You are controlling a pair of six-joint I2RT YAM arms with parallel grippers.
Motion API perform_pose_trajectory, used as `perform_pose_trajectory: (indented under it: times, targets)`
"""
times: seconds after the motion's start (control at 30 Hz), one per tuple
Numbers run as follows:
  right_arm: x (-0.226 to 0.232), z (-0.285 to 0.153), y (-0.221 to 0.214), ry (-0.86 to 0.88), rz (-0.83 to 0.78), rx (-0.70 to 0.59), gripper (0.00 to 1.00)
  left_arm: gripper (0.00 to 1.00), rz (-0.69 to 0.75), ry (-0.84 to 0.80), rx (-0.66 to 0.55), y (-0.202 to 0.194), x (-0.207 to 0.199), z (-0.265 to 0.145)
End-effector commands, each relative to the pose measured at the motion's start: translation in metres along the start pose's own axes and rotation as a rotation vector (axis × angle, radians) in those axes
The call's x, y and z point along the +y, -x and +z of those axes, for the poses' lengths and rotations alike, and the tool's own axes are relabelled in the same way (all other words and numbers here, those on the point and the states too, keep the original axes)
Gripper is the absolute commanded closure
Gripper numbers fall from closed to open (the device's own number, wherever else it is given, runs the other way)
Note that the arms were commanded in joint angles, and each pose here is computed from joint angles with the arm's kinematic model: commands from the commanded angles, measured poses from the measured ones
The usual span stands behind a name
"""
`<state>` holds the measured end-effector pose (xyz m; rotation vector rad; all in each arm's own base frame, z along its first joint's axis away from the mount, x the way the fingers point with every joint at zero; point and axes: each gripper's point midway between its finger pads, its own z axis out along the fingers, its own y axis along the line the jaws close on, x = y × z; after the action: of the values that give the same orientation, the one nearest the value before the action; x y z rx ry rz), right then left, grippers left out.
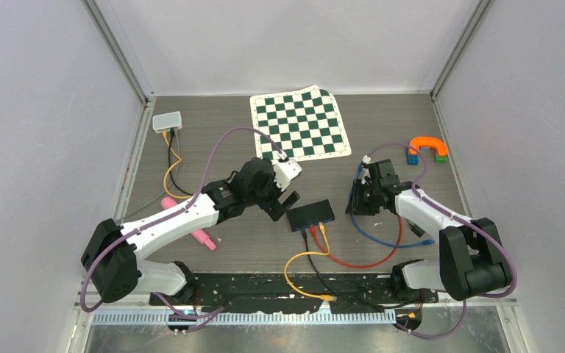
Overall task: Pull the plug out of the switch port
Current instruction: Place the connector at the center of the board, then move the connector to the center of the board.
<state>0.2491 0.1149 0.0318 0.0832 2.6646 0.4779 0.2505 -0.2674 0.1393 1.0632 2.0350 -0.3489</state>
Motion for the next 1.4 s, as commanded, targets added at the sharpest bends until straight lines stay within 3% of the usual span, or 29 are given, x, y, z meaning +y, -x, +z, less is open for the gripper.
perform_pose_trajectory:
  times: [0.0, 0.13, 0.23, 0.43, 0.73, 0.8, 1.03, 1.23, 1.37]
  targets:
    - [0.001, -0.001, 0.03, -0.037, -0.056, -0.067, 0.81, 0.0, -0.007, 0.009, -0.04, 0.012, 0.003, -0.004]
    - [0.006, -0.001, 0.044, -0.029, -0.08, -0.08, 0.93, 0.0, -0.005, 0.008, -0.031, 0.011, 0.003, -0.003]
    - [0.011, -0.001, 0.053, -0.023, -0.093, -0.079, 0.93, 0.01, -0.003, 0.009, -0.025, 0.009, 0.003, -0.003]
    - [0.015, -0.003, 0.045, 0.003, -0.098, -0.072, 0.74, 0.0, 0.001, 0.025, -0.018, 0.005, 0.006, -0.004]
    - [0.001, 0.005, 0.007, -0.029, -0.084, -0.016, 0.65, 0.0, 0.004, 0.021, -0.02, 0.011, 0.006, -0.001]
    - [0.002, 0.01, 0.005, -0.025, -0.072, -0.004, 0.66, 0.0, 0.004, 0.018, -0.012, 0.01, 0.005, 0.001]
    - [0.006, 0.018, 0.023, -0.049, -0.093, -0.016, 0.9, 0.0, 0.004, 0.006, -0.003, 0.005, 0.003, 0.002]
    - [0.017, 0.013, 0.058, -0.051, -0.145, -0.061, 0.91, 0.0, 0.007, 0.001, 0.009, 0.001, 0.002, 0.004]
    - [0.015, 0.017, 0.058, -0.057, -0.174, -0.032, 0.92, 0.0, 0.005, 0.007, 0.015, -0.003, 0.002, 0.006]
